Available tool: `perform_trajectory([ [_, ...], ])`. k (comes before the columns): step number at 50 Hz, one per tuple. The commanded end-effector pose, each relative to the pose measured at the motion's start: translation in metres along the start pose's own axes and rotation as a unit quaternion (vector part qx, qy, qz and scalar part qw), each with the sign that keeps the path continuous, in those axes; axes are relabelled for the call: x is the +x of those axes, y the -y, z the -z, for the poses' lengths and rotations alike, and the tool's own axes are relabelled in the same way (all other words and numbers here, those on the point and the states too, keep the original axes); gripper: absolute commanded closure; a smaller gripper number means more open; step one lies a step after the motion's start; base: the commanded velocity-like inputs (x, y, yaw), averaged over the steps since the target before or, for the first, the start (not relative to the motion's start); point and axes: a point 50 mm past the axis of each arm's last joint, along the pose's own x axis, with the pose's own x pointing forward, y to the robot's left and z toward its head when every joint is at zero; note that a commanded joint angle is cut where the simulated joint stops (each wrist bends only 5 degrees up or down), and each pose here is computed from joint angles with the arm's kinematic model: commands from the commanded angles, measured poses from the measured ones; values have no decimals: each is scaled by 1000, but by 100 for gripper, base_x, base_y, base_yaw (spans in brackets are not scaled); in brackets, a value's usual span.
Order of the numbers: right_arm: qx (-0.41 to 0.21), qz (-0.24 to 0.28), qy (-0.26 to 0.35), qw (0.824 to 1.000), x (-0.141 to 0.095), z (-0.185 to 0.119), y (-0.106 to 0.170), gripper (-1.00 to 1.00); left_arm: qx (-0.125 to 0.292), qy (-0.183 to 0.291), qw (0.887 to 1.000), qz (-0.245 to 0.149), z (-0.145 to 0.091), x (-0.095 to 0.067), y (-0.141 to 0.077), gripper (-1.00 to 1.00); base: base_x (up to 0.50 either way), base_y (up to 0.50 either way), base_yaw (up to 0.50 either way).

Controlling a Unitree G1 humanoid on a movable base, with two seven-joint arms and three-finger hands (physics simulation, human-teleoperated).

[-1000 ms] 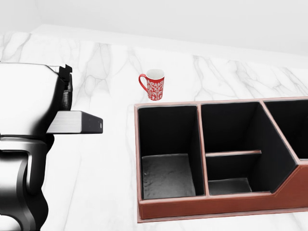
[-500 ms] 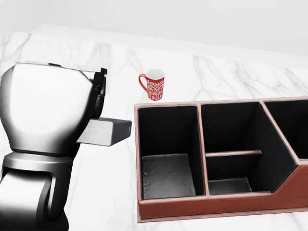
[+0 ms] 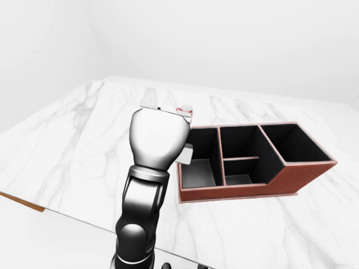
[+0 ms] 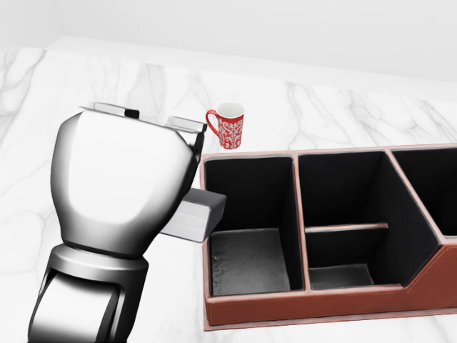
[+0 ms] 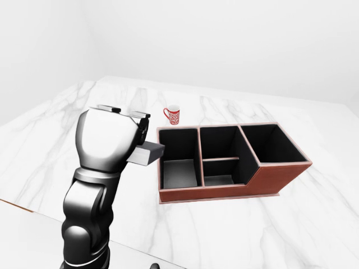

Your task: Pick up the book and place it in the left compartment of the caddy.

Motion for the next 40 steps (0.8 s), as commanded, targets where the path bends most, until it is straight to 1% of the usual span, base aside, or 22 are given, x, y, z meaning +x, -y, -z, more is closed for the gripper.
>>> perform_trajectory([
  [1,-2,0,1,1000,0,-1,0,-100,0,13,1000,-13,-5,-4,1,100,0,0,0],
  [3,-2,0,1,1000,0,-1,0,-100,0,13,1000,-13,-5,-4,1,100,0,0,0],
  [5,-2,7,4,1000,0,-3,0,-100,-3,12,1000,-3,0,-9,6,100,0,0,0],
  [27,-1,6,7,1000,0,-3,0,-100,-4,13,1000,-3,-1,-8,6,100,0,0,0],
  [29,2,5,11,1000,0,-5,0,-100,-7,14,1000,-2,-1,-8,7,100,0,0,0],
  [30,0,5,7,1000,0,-4,0,-100,-16,17,1000,-3,-2,-8,7,100,0,0,0],
  [34,0,2,9,1000,0,-4,-1,-100,-28,21,999,-5,-7,-7,8,100,0,0,0],
  [40,-1,2,10,1000,0,-5,-1,-100,-37,25,999,1,-11,-5,12,100,0,0,0],
])
